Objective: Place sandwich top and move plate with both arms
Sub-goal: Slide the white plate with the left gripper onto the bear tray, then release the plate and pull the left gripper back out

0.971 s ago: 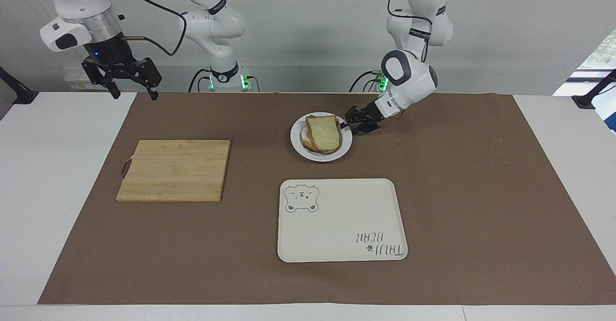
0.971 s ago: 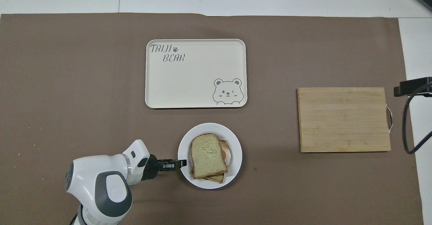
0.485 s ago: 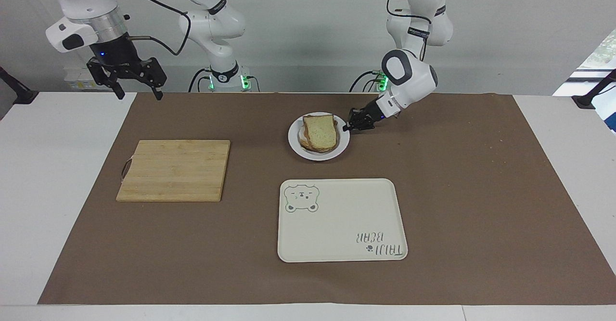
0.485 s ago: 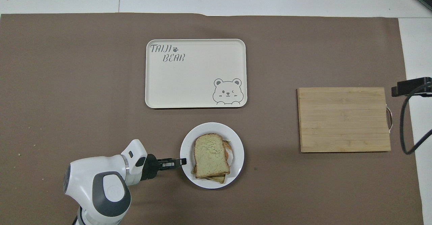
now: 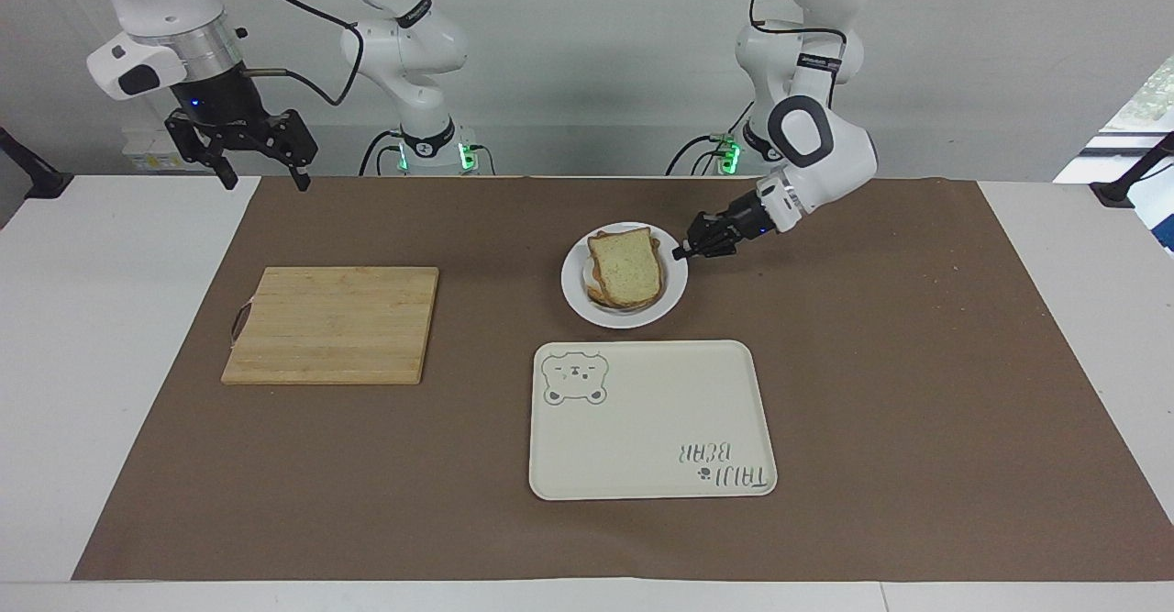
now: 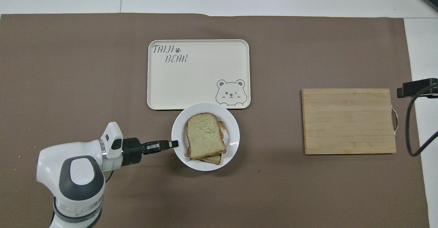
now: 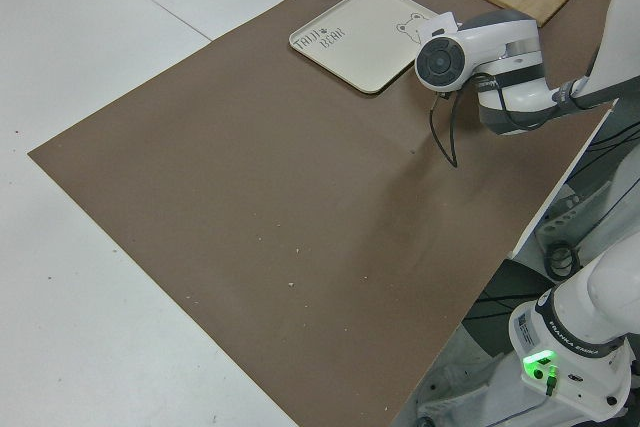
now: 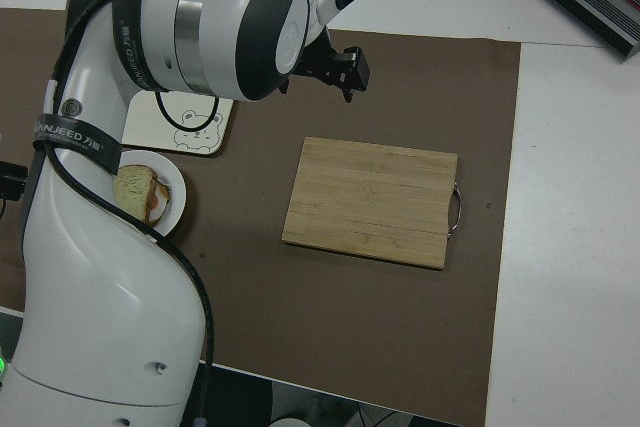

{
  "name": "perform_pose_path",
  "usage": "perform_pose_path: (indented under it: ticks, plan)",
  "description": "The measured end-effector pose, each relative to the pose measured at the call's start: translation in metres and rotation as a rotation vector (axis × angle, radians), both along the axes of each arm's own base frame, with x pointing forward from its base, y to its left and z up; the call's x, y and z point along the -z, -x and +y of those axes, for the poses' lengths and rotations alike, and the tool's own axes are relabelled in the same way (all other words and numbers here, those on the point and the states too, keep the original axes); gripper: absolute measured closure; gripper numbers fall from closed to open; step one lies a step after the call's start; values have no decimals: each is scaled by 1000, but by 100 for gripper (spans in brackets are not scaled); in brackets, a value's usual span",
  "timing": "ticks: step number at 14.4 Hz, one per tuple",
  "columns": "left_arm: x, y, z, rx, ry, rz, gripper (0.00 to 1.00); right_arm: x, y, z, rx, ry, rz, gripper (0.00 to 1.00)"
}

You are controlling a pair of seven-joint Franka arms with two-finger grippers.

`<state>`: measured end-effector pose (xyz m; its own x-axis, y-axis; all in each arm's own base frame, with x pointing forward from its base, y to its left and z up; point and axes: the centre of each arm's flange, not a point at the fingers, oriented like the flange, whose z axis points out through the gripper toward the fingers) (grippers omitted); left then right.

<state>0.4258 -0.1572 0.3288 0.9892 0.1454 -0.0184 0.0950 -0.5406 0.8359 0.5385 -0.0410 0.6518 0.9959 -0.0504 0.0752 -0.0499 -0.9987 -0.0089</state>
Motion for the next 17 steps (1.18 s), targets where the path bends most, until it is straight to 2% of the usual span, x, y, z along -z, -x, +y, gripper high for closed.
perform_pose_path:
  ticks: [3,6,9,13,17]
  plan:
    - [-28,-53,49,-69,86,-37,95,0,0,0,0,0,0,0]
    - [-48,-108,63,-88,74,-100,95,0,0,0,0,0,0,0]
    - [-56,-157,61,-108,24,-125,95,0,0,0,0,0,0,0]
    - [-39,-197,46,-145,-34,-144,95,0,0,0,0,0,0,0]
    - [2,-225,9,-130,-129,-165,95,0,0,0,0,0,0,0]
